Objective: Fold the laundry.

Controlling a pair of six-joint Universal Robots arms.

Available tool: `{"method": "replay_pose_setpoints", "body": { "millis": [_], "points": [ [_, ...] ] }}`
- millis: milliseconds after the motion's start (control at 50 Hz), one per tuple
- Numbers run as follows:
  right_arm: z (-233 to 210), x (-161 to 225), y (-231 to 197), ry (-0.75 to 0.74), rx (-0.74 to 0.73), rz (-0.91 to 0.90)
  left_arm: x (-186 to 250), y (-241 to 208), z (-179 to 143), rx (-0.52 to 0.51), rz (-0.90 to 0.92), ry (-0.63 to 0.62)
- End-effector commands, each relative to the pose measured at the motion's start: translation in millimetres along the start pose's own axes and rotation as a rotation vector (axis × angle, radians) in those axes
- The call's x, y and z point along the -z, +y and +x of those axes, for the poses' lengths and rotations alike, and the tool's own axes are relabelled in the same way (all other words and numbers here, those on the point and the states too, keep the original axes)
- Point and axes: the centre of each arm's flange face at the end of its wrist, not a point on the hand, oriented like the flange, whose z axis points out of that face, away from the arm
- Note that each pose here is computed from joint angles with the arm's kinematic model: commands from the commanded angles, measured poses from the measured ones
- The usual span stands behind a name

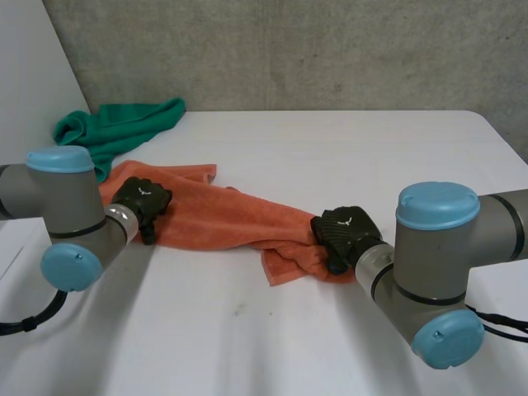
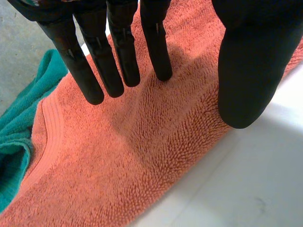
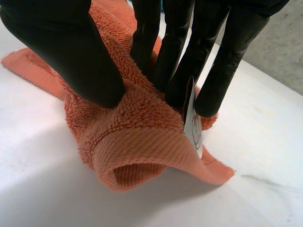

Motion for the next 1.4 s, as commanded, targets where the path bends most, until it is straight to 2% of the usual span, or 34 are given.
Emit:
{"method": "replay_pose_setpoints", "body": {
  "millis": [20, 200, 300, 360, 420, 520, 600, 640, 720, 780, 1020, 1100, 1180, 1300, 1400],
  "points": [
    [7.9, 9.8, -20.7, 0.022, 0.008, 0.053, -6.1, -3.8, -1.3, -0.003, 0.017, -0.009],
    [12.7, 17.4, -38.5, 0.038, 0.055, 0.102, -12.5, -0.9, -0.5, -0.004, 0.003, -0.027],
    [17.3, 20.7, -50.9, 0.054, 0.121, 0.121, 0.6, -19.9, 0.7, -0.011, 0.022, -0.051],
    [32.6, 32.7, -73.3, 0.094, 0.161, 0.149, 38.5, -63.9, -18.4, 0.005, 0.115, -0.092],
    [57.1, 48.5, -99.3, 0.153, 0.182, 0.178, 71.4, -88.7, -30.7, 0.033, 0.180, -0.119],
    [78.1, 77.5, -143.2, 0.216, 0.193, 0.254, 151.3, -146.5, -63.8, 0.122, 0.401, -0.218],
    [86.0, 93.4, -166.9, 0.229, 0.195, 0.292, 191.8, -168.4, -77.6, 0.165, 0.515, -0.260],
    [88.6, 98.0, -176.3, 0.227, 0.198, 0.310, 197.7, -171.3, -79.4, 0.169, 0.533, -0.262],
    [91.3, 102.7, -187.8, 0.224, 0.206, 0.339, 196.2, -170.8, -77.6, 0.169, 0.532, -0.251],
    [92.4, 97.7, -186.4, 0.215, 0.203, 0.326, 179.0, -162.0, -70.5, 0.168, 0.488, -0.221],
    [92.2, 6.6, -129.8, 0.152, 0.176, 0.157, 67.8, -90.2, -17.8, 0.168, 0.200, -0.056],
    [98.8, -37.5, -112.4, 0.204, 0.165, 0.181, 38.2, -73.5, -2.7, 0.164, 0.151, -0.030],
    [105.7, -52.8, -103.5, 0.287, 0.164, 0.184, 22.6, -68.6, 1.3, 0.164, 0.135, -0.036],
    [109.1, -45.3, -98.1, 0.324, 0.149, 0.146, 37.5, -76.1, -3.7, 0.192, 0.125, -0.100],
    [97.5, -4.2, -95.3, 0.288, 0.160, 0.101, 69.4, -80.0, -1.0, 0.271, 0.118, -0.114]
  ]
}}
